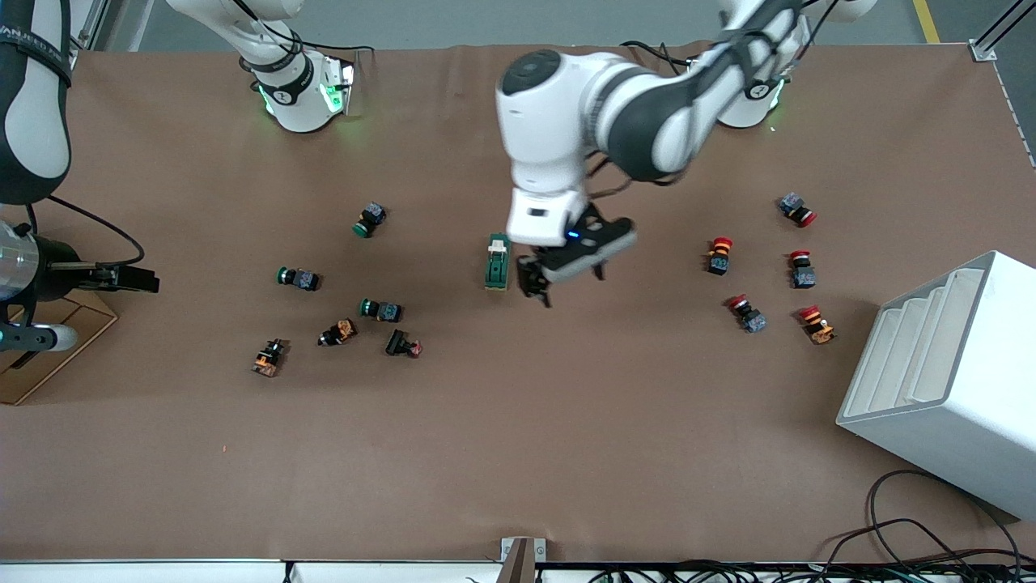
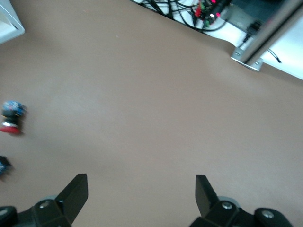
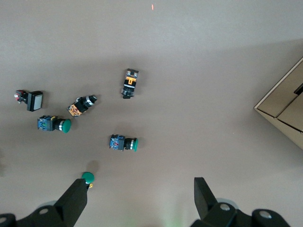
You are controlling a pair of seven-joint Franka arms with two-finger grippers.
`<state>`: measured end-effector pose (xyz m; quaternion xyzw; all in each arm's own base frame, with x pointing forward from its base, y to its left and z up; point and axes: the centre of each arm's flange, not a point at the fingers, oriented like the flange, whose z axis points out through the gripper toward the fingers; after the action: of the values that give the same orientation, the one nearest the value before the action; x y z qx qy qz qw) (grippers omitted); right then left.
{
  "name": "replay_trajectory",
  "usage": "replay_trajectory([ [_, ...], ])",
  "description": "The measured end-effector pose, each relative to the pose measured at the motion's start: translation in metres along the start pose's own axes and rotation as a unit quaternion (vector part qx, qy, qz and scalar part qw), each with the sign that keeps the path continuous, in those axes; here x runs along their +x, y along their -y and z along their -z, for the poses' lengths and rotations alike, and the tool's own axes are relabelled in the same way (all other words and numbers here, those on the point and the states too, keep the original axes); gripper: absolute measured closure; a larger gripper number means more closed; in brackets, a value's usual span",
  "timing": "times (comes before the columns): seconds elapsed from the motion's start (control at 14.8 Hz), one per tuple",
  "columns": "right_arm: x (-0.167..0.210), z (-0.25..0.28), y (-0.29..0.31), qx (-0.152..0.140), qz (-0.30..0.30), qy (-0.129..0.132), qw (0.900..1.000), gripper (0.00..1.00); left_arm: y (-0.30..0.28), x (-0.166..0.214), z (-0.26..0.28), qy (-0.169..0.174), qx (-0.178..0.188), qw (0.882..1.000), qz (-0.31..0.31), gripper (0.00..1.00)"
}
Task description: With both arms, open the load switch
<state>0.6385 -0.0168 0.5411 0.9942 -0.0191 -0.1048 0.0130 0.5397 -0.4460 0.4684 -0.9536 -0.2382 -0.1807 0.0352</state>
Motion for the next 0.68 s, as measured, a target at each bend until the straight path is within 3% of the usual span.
replay_trajectory([
  [0.68,-0.021,0.031,0.007,0.009,0.005,-0.022,1.000,0.00,0.113,0.136,0.074,0.095,-0.032,0.994,-0.048,0.00],
])
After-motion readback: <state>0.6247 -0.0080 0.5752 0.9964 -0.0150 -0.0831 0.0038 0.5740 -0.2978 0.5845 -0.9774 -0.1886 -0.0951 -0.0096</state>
